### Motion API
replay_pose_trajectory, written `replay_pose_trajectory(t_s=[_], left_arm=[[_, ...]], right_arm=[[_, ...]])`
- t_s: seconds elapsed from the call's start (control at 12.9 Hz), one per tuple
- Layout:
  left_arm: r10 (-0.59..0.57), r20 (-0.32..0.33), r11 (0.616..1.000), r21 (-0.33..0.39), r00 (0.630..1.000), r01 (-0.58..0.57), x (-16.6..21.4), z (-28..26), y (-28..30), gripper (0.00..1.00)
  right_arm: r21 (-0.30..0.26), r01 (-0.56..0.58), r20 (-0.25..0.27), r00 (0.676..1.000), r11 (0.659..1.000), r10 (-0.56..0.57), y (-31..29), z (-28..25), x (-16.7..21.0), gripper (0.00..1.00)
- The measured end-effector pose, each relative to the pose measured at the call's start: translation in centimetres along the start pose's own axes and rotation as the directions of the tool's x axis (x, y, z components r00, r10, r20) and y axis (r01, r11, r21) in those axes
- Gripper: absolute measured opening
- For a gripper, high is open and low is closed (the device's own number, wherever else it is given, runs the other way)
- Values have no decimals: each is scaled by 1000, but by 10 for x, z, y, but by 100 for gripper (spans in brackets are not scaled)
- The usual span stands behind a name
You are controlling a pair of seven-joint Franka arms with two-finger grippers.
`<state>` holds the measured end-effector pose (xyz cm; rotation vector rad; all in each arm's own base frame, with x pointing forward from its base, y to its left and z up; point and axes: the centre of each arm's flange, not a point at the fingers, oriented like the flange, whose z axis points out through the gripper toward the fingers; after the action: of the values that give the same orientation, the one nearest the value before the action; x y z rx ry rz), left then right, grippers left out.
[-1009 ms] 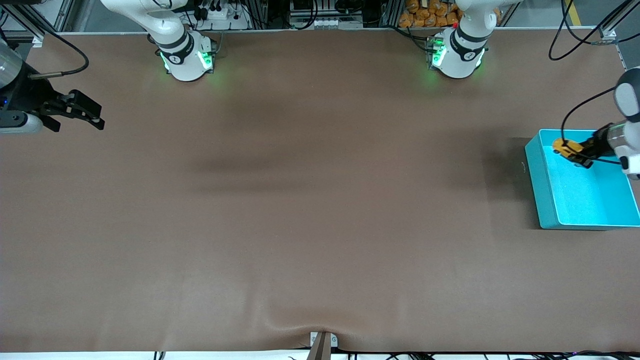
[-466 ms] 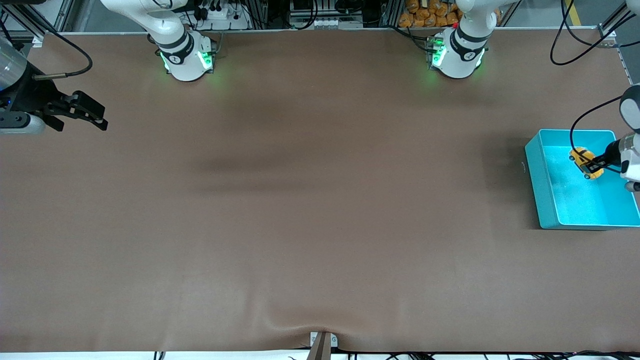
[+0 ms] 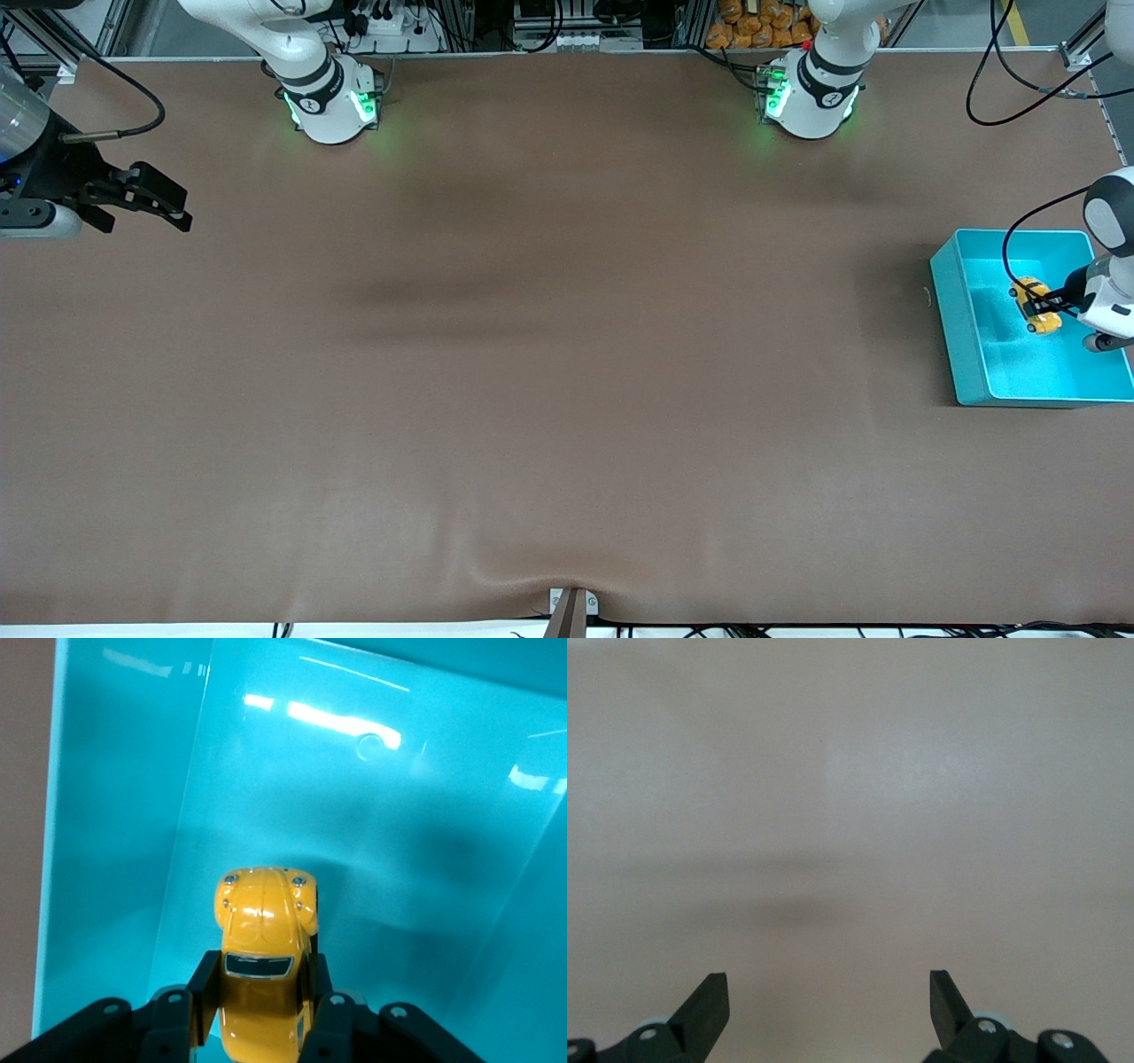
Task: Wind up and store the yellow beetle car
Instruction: 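Lift the car into the teal box and open the left gripper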
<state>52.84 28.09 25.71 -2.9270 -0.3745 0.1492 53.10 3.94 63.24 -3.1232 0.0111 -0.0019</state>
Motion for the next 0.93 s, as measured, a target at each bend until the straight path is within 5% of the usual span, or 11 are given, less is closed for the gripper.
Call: replay_pose_trajectory(t_s=[0.78, 0.93], left_arm=[[22, 13, 1000, -6, 1000, -22, 11, 43, 12, 44], [11, 8, 1000, -6, 1000, -10, 14, 41, 17, 61]], right_arm=[[-1, -5, 2, 1000, 1000, 5, 0, 1, 0, 100], [-1, -5, 2, 1000, 1000, 5, 0, 1, 0, 100]])
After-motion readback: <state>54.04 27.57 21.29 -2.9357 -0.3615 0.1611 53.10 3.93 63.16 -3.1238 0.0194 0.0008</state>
